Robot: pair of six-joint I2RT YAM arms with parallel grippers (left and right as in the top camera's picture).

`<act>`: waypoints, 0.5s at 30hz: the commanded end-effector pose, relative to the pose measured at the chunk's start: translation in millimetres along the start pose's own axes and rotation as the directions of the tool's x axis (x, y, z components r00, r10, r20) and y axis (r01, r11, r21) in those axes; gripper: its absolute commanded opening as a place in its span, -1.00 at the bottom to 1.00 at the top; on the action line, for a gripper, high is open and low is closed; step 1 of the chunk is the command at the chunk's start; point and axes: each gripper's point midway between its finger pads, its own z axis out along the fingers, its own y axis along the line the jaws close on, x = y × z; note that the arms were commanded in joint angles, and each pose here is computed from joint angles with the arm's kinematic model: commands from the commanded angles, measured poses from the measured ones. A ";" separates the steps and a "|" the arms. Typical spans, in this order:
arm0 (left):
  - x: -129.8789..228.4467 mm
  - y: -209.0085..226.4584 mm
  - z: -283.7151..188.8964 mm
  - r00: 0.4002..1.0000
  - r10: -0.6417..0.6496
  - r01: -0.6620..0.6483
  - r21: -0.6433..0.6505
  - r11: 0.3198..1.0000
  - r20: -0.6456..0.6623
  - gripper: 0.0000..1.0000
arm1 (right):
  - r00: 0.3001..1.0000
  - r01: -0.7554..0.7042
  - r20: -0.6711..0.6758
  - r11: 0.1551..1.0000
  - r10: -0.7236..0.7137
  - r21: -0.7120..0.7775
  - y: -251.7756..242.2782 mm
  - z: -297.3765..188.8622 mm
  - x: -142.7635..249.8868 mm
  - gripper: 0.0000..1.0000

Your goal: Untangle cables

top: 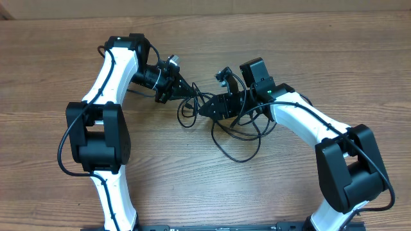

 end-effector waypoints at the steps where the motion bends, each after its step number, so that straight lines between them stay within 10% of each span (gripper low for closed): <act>1: 2.2 -7.6 2.4 1.000 -0.008 0.009 0.044 0.999 -0.017 -0.91 | 0.999 0.029 0.019 0.999 -0.029 -0.024 8.6 -2.7 -6.9 0.10; 15: 7.2 -8.9 6.5 0.999 -0.019 0.020 0.039 0.999 -0.036 -0.91 | 0.996 0.068 0.053 0.997 -0.066 -0.031 11.5 -2.8 -16.1 -0.34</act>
